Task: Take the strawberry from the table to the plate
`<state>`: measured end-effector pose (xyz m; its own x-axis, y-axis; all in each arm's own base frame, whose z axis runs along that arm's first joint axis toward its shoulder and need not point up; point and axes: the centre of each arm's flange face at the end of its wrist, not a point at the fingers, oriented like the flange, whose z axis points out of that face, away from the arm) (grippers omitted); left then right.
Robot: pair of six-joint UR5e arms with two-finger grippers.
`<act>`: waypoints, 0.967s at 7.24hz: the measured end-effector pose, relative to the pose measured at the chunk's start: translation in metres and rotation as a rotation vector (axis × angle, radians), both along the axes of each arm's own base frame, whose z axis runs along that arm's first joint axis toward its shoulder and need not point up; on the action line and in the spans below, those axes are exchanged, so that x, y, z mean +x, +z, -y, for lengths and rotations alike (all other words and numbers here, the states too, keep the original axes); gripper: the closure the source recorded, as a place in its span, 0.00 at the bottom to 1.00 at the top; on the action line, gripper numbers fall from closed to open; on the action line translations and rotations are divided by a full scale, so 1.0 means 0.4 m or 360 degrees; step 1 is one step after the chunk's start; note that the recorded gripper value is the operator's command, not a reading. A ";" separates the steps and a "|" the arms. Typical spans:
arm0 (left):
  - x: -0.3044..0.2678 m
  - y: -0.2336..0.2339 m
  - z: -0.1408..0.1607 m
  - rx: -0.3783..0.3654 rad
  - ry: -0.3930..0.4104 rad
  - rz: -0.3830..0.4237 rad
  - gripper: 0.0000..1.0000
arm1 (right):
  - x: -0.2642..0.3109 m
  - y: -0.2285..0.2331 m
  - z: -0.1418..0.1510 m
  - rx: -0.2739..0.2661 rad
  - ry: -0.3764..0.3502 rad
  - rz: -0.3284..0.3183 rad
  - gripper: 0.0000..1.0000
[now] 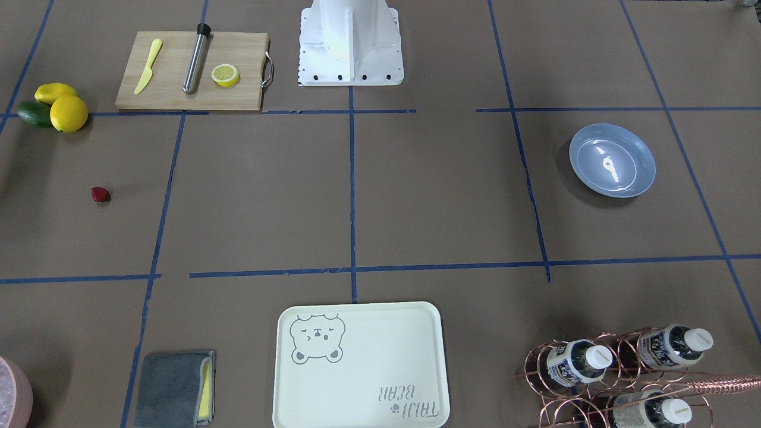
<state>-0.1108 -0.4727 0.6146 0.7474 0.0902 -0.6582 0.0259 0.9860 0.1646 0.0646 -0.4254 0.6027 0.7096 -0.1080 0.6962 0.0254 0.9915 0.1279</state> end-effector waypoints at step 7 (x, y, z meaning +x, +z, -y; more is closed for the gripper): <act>0.165 0.017 0.039 0.0341 0.0113 -0.0072 0.00 | -0.004 -0.126 0.074 0.0110 0.0072 0.0021 0.00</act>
<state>-0.0450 -0.4883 0.6213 0.7045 0.2827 -0.6510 -0.0300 0.9283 0.3706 0.0628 -0.4551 0.5522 0.7056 -0.1242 0.6976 -0.0212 0.9804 0.1960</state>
